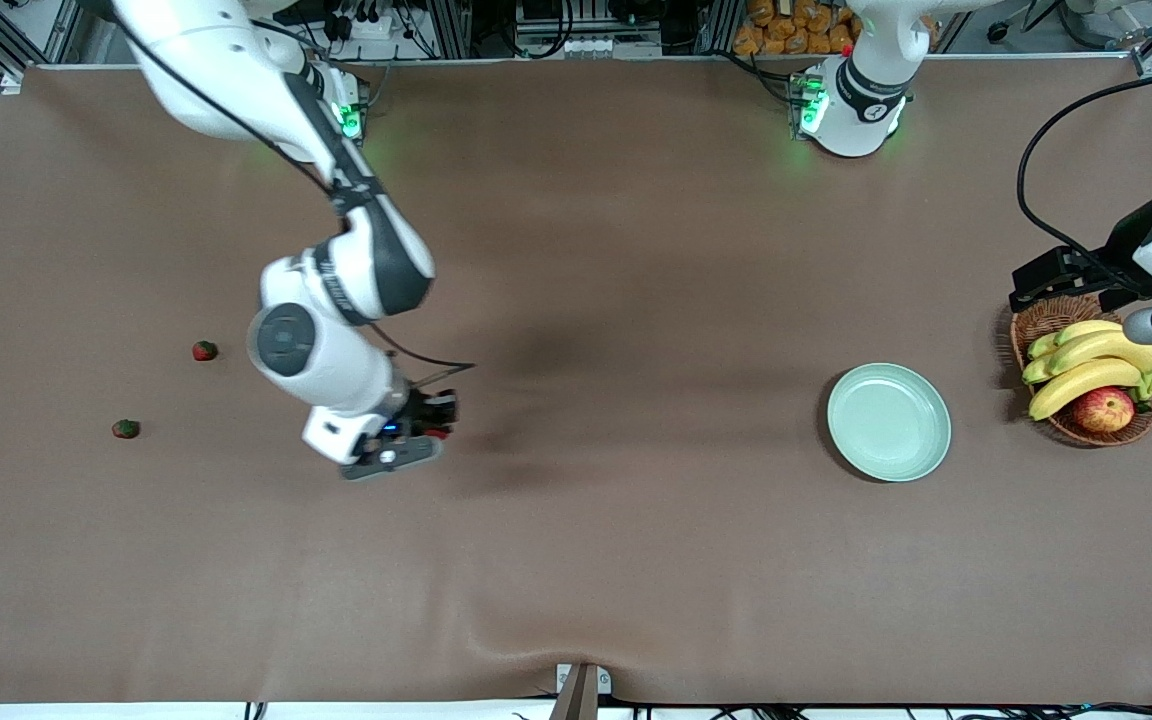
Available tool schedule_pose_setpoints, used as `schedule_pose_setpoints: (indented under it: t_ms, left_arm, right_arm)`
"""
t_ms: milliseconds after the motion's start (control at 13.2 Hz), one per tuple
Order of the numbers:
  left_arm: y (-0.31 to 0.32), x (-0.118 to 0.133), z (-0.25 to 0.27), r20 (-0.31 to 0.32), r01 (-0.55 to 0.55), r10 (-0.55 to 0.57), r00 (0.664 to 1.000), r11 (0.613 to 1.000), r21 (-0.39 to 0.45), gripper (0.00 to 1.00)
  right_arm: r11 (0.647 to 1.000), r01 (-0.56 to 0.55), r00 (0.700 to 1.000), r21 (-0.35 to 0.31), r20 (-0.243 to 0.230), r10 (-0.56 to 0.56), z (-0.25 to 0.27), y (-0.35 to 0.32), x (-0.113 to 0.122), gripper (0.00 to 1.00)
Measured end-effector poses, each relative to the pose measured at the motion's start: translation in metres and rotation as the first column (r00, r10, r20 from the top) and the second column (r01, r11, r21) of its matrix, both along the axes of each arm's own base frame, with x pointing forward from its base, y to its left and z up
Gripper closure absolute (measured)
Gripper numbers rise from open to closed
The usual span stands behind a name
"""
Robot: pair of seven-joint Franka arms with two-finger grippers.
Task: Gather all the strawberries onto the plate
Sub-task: 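Carry the strawberry to mid-table while the left gripper moves to meet it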
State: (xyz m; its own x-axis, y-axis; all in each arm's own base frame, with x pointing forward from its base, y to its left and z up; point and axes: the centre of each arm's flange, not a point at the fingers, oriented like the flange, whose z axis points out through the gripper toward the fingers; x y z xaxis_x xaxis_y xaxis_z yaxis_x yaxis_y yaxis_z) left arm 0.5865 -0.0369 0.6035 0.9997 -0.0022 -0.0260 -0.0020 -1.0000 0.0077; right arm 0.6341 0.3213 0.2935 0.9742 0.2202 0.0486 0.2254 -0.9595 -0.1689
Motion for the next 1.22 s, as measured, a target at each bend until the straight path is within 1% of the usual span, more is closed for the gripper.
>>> schedule_pose_setpoints:
  t_ms: [304,456,608,836,1216]
  left_arm:
    - [-0.001,0.0,-0.001,-0.002,0.002,-0.002,1.0,1.0,0.0,0.0]
    - [-0.002,0.0,-0.001,-0.002,0.004,-0.004,1.0,1.0,0.0,0.0]
    - [-0.01,0.001,-0.004,-0.006,0.019,-0.019,1.0,1.0,-0.001,0.0]
    - [-0.03,0.003,-0.014,-0.023,0.052,-0.052,0.998,0.999,-0.002,0.0]
    - [-0.03,0.006,-0.019,-0.031,0.052,-0.052,0.998,0.999,-0.003,0.0]
  right_arm:
    - [0.997,0.071,0.997,0.017,-0.003,-0.071,-0.042,0.104,-0.015,0.62]
    - [0.995,0.088,0.996,0.035,0.016,-0.089,-0.06,0.14,-0.024,0.62]
    - [0.995,0.083,0.996,0.059,0.035,-0.086,-0.077,0.162,-0.033,0.62]
    - [0.993,0.067,0.996,0.095,0.044,-0.072,-0.093,0.181,-0.045,0.62]
    - [0.992,0.025,0.998,0.122,0.058,-0.032,-0.103,0.226,-0.074,0.62]
